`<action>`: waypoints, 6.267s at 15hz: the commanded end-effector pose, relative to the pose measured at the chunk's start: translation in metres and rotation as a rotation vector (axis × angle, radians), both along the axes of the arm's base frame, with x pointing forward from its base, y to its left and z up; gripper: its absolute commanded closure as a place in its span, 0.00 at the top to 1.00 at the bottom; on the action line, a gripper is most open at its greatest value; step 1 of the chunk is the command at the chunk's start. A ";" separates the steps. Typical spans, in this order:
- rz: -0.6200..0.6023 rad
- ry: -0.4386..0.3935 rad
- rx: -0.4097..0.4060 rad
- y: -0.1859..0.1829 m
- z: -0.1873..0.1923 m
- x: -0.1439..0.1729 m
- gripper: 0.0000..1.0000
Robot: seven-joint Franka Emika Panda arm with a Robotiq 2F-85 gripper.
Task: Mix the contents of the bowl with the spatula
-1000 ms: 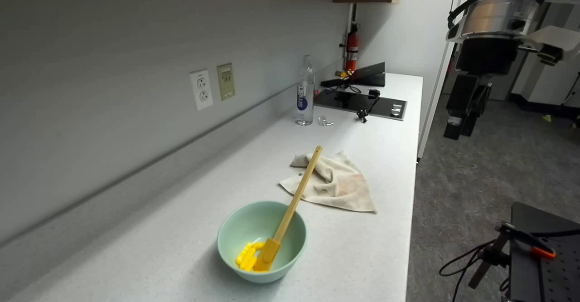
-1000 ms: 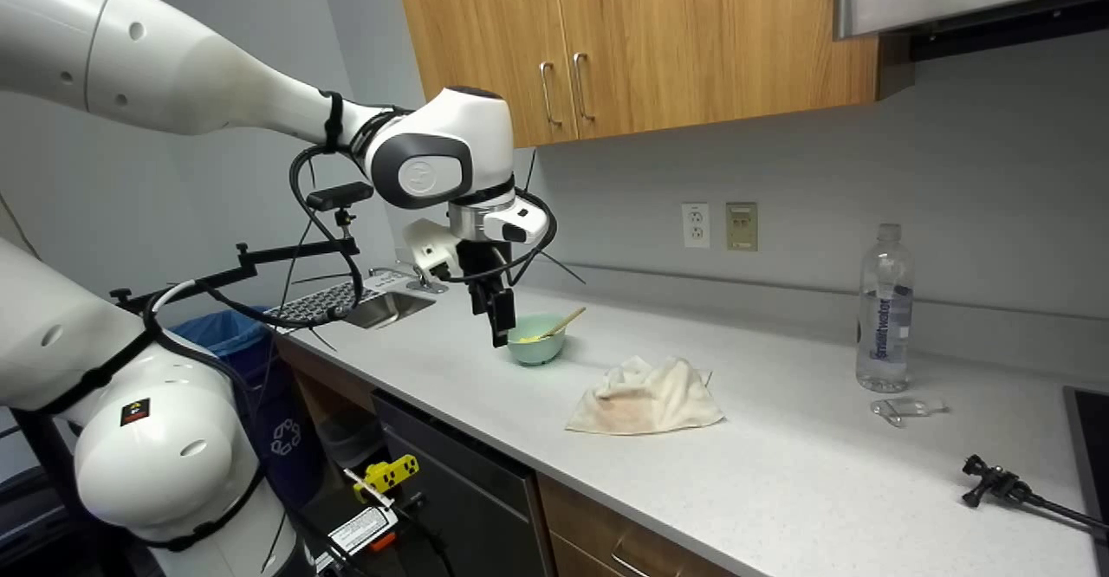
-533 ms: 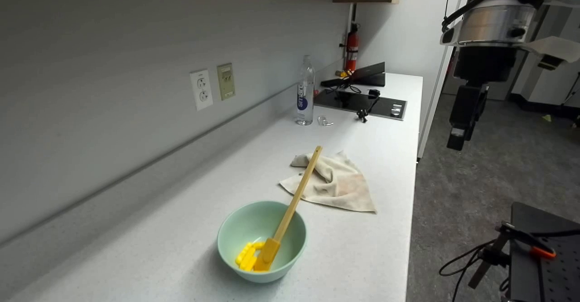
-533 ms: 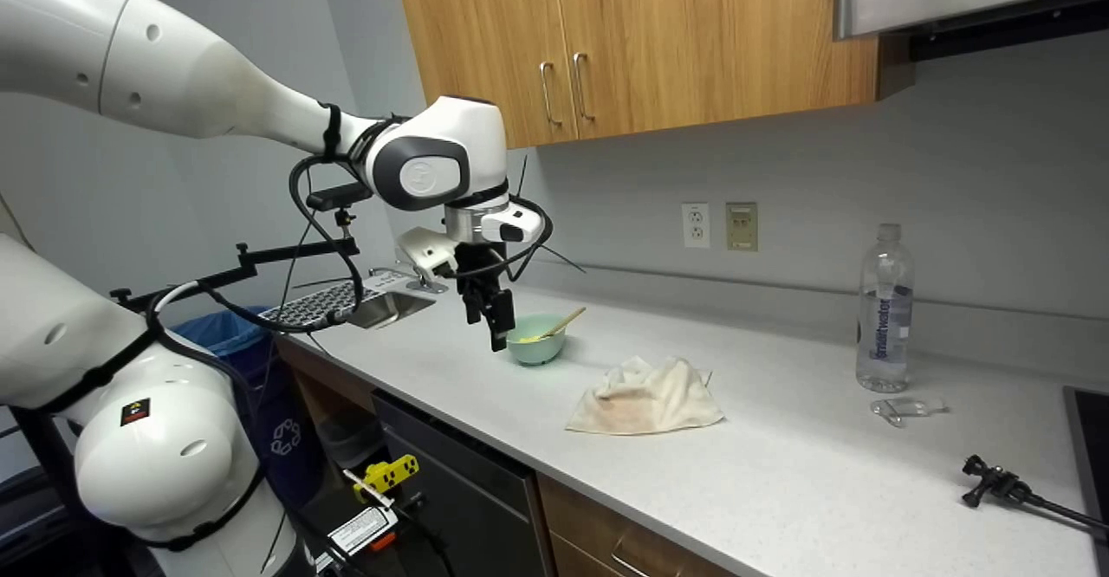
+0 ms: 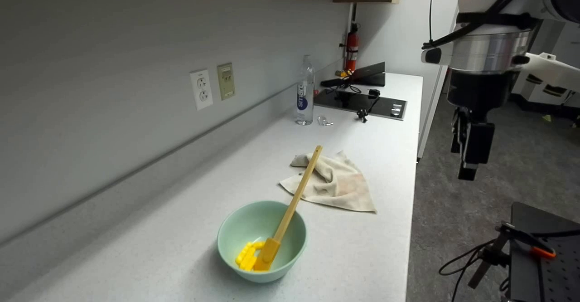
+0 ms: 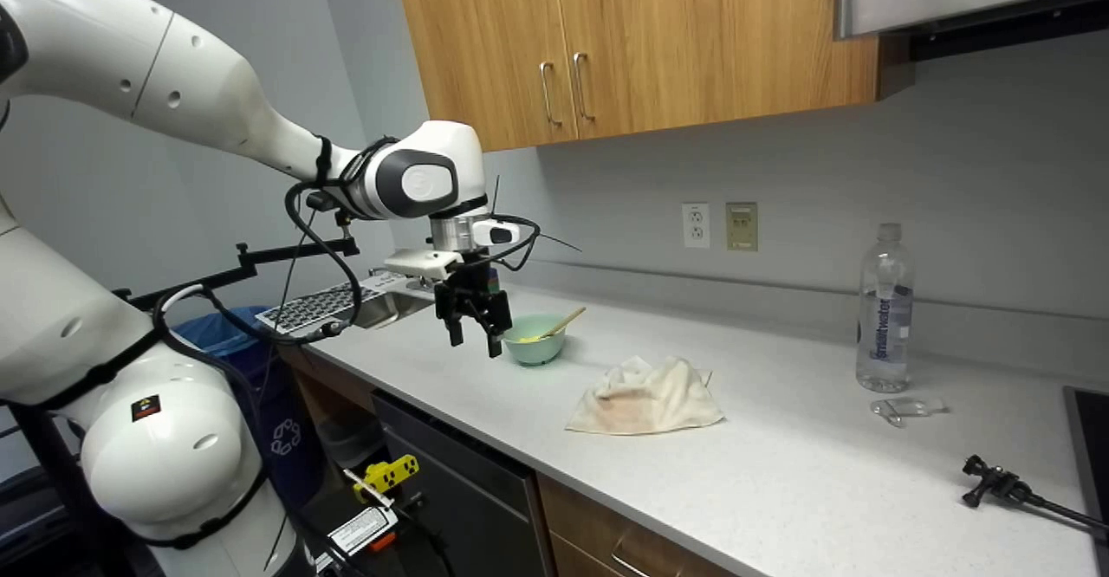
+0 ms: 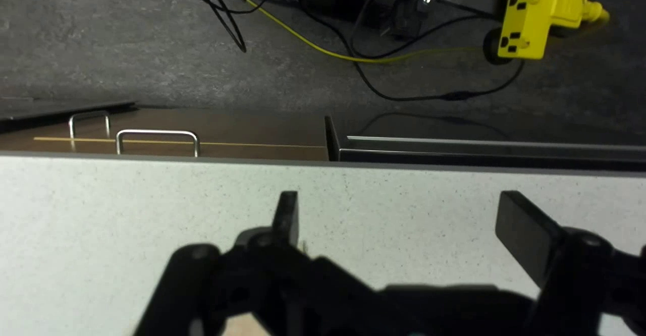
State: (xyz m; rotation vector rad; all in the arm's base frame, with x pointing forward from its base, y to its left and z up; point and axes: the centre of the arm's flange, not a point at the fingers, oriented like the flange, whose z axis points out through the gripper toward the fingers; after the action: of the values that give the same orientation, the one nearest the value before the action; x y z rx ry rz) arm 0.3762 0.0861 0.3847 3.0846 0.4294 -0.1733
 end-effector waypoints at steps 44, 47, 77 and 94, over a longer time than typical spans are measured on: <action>0.815 -0.423 -0.124 0.100 0.008 0.121 1.00; 0.891 -0.373 -0.147 0.111 -0.001 0.136 1.00; 0.869 -0.526 0.329 0.196 -0.102 0.189 0.00; 0.837 -0.375 0.366 0.192 -0.159 0.167 0.00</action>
State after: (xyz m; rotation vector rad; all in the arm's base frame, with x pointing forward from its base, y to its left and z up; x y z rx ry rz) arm 0.5468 0.2831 0.2320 2.7875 1.7891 0.5950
